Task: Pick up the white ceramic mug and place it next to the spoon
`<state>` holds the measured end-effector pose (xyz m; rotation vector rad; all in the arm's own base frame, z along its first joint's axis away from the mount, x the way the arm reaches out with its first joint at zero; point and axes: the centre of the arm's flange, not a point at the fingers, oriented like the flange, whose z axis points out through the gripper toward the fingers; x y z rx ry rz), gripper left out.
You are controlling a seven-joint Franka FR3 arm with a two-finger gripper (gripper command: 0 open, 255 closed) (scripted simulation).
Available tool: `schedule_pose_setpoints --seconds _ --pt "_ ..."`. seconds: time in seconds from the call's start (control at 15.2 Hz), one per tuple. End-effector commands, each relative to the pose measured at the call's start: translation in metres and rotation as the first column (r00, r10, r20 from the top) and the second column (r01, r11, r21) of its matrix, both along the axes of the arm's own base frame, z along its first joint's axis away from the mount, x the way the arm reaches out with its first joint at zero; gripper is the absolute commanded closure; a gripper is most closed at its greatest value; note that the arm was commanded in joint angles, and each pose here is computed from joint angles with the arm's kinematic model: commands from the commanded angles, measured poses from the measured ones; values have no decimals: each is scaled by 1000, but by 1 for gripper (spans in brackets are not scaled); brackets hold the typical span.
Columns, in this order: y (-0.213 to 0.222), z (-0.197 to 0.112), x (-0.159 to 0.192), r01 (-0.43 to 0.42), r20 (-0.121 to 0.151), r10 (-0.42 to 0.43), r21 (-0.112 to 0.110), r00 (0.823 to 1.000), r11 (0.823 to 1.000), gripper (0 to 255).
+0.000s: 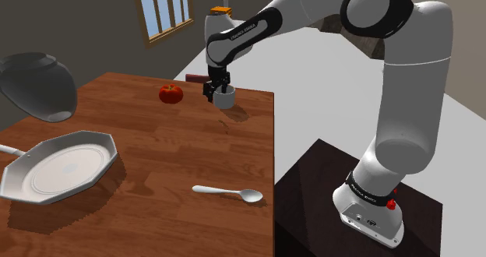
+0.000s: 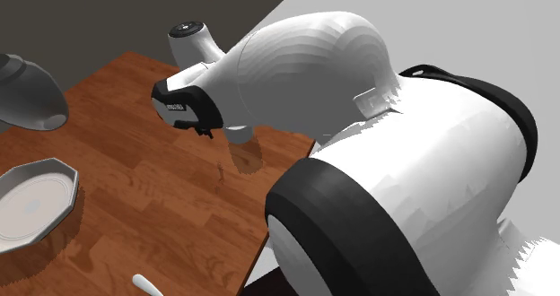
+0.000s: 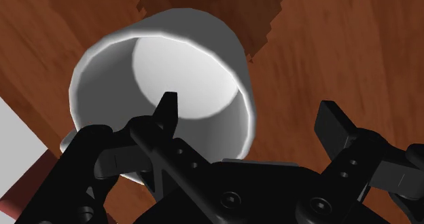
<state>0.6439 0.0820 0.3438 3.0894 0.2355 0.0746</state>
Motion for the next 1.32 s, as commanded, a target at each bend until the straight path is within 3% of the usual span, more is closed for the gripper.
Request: schedule_pose_setpoints --seconds 0.0,0.46,0.53,1.25 --pt "0 -9 1 0 1 0 0 1000 1000 0" --pt "0 -9 1 0 0 0 0 1000 1000 0" --pt "0 -9 1 0 0 0 0 1000 1000 255" --pt "0 2 1 0 1 0 0 1000 1000 255"
